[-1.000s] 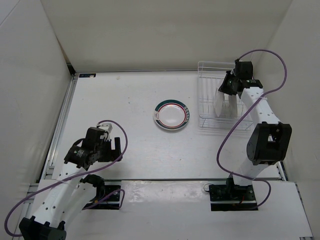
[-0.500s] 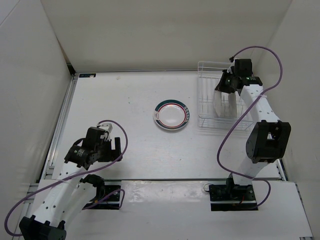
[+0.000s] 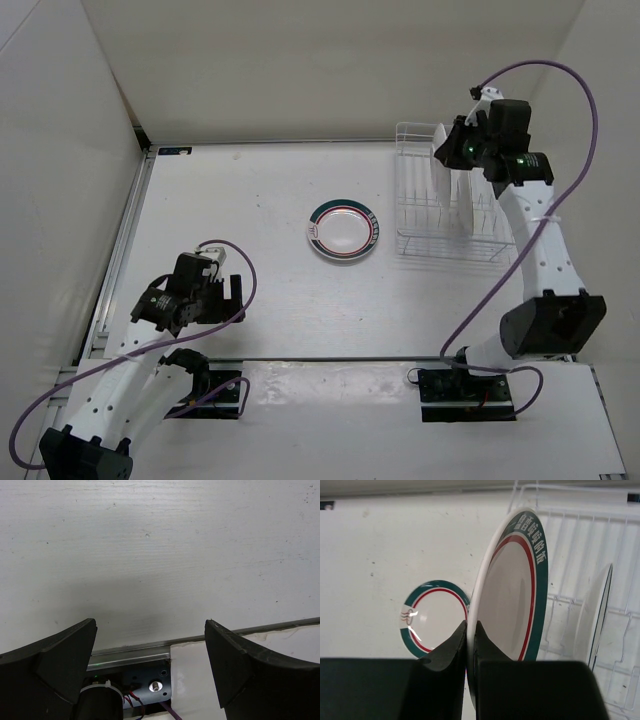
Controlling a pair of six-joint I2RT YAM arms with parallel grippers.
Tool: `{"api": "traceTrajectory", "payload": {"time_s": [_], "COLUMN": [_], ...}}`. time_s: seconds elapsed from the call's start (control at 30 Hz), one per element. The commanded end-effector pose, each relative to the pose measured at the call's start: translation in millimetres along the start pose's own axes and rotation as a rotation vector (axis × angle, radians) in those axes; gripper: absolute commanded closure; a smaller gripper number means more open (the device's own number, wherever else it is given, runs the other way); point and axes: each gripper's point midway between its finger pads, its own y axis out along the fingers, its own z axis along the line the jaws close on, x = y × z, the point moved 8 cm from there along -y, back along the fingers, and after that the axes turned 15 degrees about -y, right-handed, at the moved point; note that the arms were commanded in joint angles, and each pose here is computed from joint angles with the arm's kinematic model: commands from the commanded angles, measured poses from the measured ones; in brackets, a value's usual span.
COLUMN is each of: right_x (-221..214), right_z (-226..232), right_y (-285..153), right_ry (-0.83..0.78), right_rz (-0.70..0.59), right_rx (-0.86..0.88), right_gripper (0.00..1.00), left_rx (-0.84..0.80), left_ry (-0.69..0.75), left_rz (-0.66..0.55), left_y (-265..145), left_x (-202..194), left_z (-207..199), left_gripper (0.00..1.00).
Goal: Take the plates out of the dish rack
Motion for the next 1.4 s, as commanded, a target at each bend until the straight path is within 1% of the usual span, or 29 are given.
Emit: {"api": "traceTrajectory", "payload": {"time_s": [0.0,0.1,0.17,0.23,0.27,0.3,0.37,0.4,0.43,0.47,0.5,0.53,0.57,0.6,0.63,0.67,0.7,0.73,0.77,0.83,0.9,0.93,1.0,1.03,1.13,1.2,1.23,1.27,1.37], "right_x": [39.1,41.5,35.5,17.8,1.7,-6.5,-22.4,-28.0,-40.3,-42.8,-46.2,-48.9,-50.8,-61.1,-60.3,-58.3,-72.2,-74.3,-70.9,-78.3,-80.5,-85.2,-85.7,-90.1,-99.1,-102.0,-110.4,-111.1,-124.2], "right_z": [28.5,59.7,80.6,109.7,114.7,131.4,155.2,148.8,184.0,192.7,209.1,228.0,236.4,255.5,255.4,262.0,268.2,270.4,276.6,275.0,278.4,277.8,284.5,286.9,291.2,290.8,288.8,288.6,284.6], "right_y": [-46.7,-72.5,-84.9,-83.9,-84.9,-85.7,-85.1,-78.0,-80.0,-77.8,-72.7,-64.0,-58.2,-32.9,-28.6,-22.4,-4.5,-1.1,2.6,5.8,13.4,21.0,26.9,35.1,50.3,59.8,66.0,70.6,81.8], "right_ry": [-0.112,-0.161,-0.185,-0.218,-0.233,-0.266,-0.351,-0.397,-0.505,-0.552,-0.679,-0.766,-0.82,-0.951,-0.99,-0.977,-1.085,-1.094,-1.062,-1.091,-1.071,-1.159,-1.13,-1.173,-1.199,-1.159,-1.195,-1.133,-1.15], "right_rz": [-0.182,-0.219,-0.211,-0.17,-0.146,-0.131,-0.085,-0.06,-0.044,-0.039,-0.033,-0.024,-0.015,0.023,0.022,-0.017,-0.005,-0.024,-0.078,-0.072,-0.099,-0.08,-0.132,-0.125,-0.128,-0.132,-0.085,-0.088,-0.021], "right_rx": [0.044,0.137,0.2,0.274,0.264,0.3,0.288,0.127,0.179,0.141,0.059,-0.06,-0.121,-0.284,-0.427,-0.501,-0.526,-0.514,-0.508,-0.502,-0.532,-0.553,-0.561,-0.565,-0.524,-0.483,-0.47,-0.45,-0.397], "right_gripper": [1.0,1.0,1.0,1.0,1.0,1.0,1.0,1.0,1.0,1.0,1.0,1.0,1.0,1.0,1.0,1.0,1.0,1.0,1.0,1.0,1.0,1.0,1.0,1.0,1.0,1.0,1.0,1.0,1.0], "left_rx": [-0.015,-0.015,-0.018,-0.017,-0.015,-0.018,-0.016,-0.018,-0.014,-0.015,-0.011,-0.014,-0.015,-0.009,0.001,-0.003,0.002,0.004,0.004,0.004,0.002,0.005,0.008,0.01,0.006,0.01,0.005,0.006,0.003], "left_ry": [0.006,0.006,0.011,0.006,0.006,0.009,0.005,0.005,0.002,0.006,0.009,0.008,0.006,0.007,0.009,0.006,0.001,0.001,0.003,0.0,0.003,0.004,0.004,0.005,0.003,0.004,0.004,0.002,0.004], "left_rz": [-0.022,-0.023,-0.023,-0.022,-0.023,-0.024,-0.024,-0.024,-0.021,-0.014,-0.006,-0.004,-0.005,-0.003,-0.004,-0.009,-0.016,-0.019,-0.021,-0.024,-0.025,-0.015,-0.009,-0.006,-0.006,-0.003,-0.007,-0.008,-0.013], "left_y": [-2.9,-3.3,-3.1,-2.9,-3.3,-3.4,-2.9,-2.6,-2.4,-1.9,-1.5,-1.6,-2.1,-1.7,-1.7,-2.3,-3.0,-2.6,-3.3,-2.9,-3.1,-1.9,-2.3,-1.7,-1.9,-1.4,-2.1,-2.3,-2.4], "left_x": [3.6,3.4,3.7,3.7,3.4,2.8,3.5,3.3,3.6,3.2,3.0,3.2,3.8,3.7,3.2,3.8,3.7,3.5,3.1,3.0,3.7,3.6,3.9,3.9,4.0,3.2,3.0,2.8,3.0], "left_z": [-2.1,-2.0,-2.4,-2.4,-2.0,-2.1,-2.1,-2.1,-1.9,-2.4,-2.3,-2.8,-3.3,-2.9,-1.5,-1.9,-1.2,-0.7,-0.2,-0.1,-0.7,-0.9,-1.0,-1.3,-1.4,-0.6,-1.0,-0.8,-0.8], "left_gripper": [0.0,0.0,0.0,0.0,0.0,0.0,0.0,0.0,0.0,0.0,0.0,0.0,0.0,0.0,0.0,0.0,0.0,0.0,0.0,0.0,0.0,0.0,0.0,0.0,0.0,0.0,0.0,0.0,0.0]}}
